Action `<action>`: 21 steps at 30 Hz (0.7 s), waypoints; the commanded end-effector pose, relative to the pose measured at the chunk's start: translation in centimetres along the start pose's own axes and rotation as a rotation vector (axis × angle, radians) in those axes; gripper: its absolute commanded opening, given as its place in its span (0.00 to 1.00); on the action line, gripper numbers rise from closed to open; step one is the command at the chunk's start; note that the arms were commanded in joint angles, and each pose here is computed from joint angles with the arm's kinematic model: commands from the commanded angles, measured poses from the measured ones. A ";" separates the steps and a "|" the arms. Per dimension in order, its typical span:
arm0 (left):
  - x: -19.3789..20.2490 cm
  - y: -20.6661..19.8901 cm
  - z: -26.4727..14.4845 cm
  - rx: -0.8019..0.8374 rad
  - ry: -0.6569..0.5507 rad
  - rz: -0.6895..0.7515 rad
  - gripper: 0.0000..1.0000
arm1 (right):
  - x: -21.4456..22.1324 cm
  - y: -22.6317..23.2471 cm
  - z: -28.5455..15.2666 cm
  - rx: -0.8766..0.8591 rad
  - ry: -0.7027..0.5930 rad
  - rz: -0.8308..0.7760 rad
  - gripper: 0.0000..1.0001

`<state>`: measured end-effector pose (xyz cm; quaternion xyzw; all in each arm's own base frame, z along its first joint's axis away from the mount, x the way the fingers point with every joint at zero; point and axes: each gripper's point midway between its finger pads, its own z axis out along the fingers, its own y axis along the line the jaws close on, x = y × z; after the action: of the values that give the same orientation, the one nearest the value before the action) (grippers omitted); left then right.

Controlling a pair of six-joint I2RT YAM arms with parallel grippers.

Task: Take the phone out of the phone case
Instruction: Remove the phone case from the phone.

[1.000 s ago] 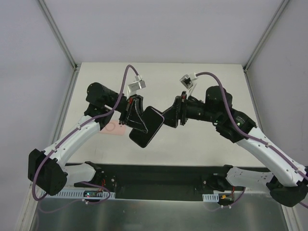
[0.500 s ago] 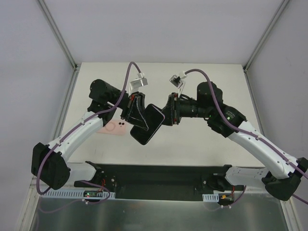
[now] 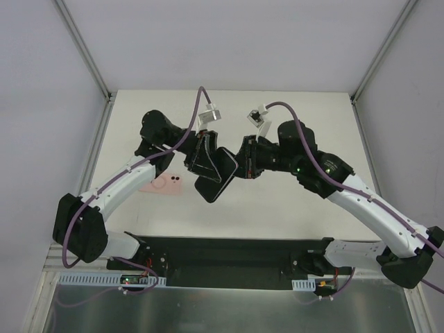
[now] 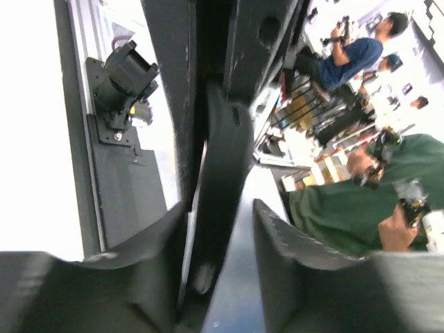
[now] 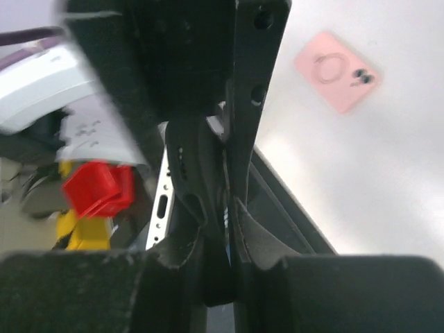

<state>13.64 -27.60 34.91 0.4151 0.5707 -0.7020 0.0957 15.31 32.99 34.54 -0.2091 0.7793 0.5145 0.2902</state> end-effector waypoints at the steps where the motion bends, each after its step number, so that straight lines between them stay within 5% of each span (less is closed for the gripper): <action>1: -4.4 0.9 0.9 -0.073 -0.181 0.057 0.61 | 3.2 -8.3 1.4 0.337 0.043 0.134 0.01; 4: -4.0 1.7 0.2 -0.098 -0.199 0.032 0.86 | 3.0 -11.0 -0.9 0.449 -0.015 0.185 0.01; 7: -3.8 2.3 -1.6 -0.144 -0.245 0.019 0.97 | 2.6 -12.7 -3.0 0.552 -0.086 0.197 0.01; 14: -3.8 3.8 -4.5 -0.249 -0.313 -0.018 0.99 | 2.3 -18.0 -6.8 0.883 -0.219 0.144 0.01; 21: -3.1 4.7 -4.7 -0.279 -0.332 -0.068 0.99 | 4.0 -21.8 -5.4 1.015 -0.254 0.017 0.01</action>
<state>20.79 -26.13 33.58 0.2506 0.6540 -0.6846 0.2020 22.29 19.95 18.20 0.0079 0.9189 0.1319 0.3718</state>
